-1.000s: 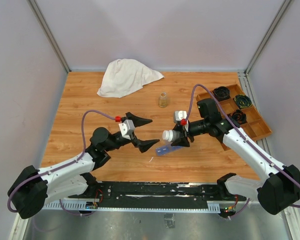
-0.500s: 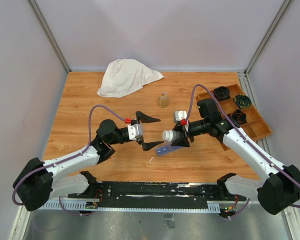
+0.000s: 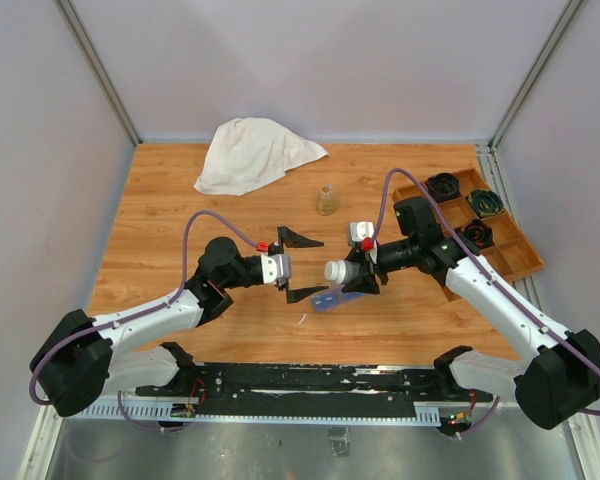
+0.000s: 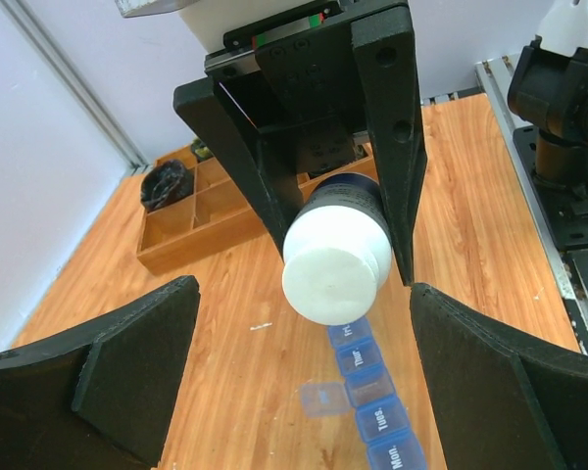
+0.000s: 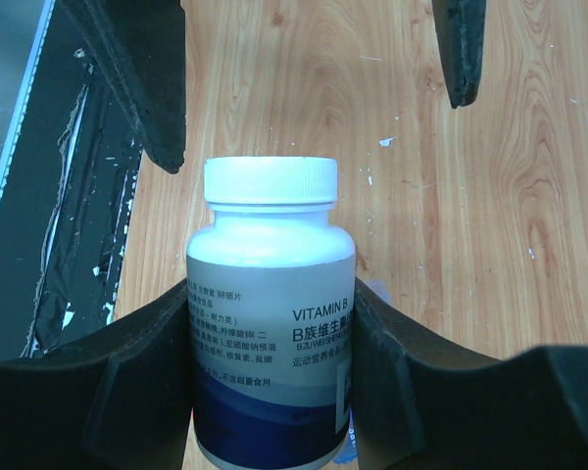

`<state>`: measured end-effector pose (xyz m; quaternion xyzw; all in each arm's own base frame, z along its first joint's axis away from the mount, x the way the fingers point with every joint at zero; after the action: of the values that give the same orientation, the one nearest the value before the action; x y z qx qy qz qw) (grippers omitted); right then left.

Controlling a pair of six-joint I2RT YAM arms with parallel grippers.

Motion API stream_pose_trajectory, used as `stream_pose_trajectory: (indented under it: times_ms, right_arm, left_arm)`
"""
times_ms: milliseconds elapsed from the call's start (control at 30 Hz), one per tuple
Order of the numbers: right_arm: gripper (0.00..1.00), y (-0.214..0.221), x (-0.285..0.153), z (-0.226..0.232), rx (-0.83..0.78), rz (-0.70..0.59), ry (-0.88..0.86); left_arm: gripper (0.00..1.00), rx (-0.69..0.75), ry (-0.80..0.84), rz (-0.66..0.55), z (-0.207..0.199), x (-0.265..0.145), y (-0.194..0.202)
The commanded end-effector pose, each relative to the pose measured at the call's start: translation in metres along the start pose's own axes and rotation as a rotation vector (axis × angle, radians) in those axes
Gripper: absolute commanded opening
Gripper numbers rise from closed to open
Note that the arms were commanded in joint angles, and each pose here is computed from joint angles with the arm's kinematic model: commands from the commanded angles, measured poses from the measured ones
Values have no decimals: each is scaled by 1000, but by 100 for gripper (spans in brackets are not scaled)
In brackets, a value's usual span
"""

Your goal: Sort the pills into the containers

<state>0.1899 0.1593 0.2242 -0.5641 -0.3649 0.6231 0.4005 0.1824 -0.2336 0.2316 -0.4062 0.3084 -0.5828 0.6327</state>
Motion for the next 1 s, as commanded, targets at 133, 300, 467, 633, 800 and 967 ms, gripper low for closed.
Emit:
stream_pose_trajectory:
  times_ms: [133, 300, 467, 633, 800, 967]
  right_arm:
    - [1, -9, -3, -2, -26, -27, -6]
    - [1, -9, -3, -2, -27, -29, -5]
    - [0, -9, -3, -2, -26, -28, -7]
    - [0, -9, -3, -2, -27, -29, -6]
    - [1, -9, -3, -2, -27, -29, -7]
    - [1, -9, -3, -2, -27, -28, -5]
  left_arm:
    - [98, 77, 16, -20, 9, 3, -10]
    - [97, 79, 24, -2, 11, 5, -8]
    - [94, 70, 30, 14, 13, 8, -4]
    - [85, 53, 66, 20, 12, 12, -1]
    - [75, 36, 89, 36, 12, 15, 2]
    - [68, 23, 88, 40, 14, 17, 2]
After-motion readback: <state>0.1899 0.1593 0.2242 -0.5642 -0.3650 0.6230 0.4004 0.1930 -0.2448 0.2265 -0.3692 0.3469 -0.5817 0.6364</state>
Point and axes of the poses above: each gripper's point midway between its finger pads, its own x axis out along the fingers, its own z axis along the line the jaws close on, y = z × x, the point moved 9 cm from there along -x, back along the fingers, and after that the axes turned 8 degrees about x, right-handed, at the moved point
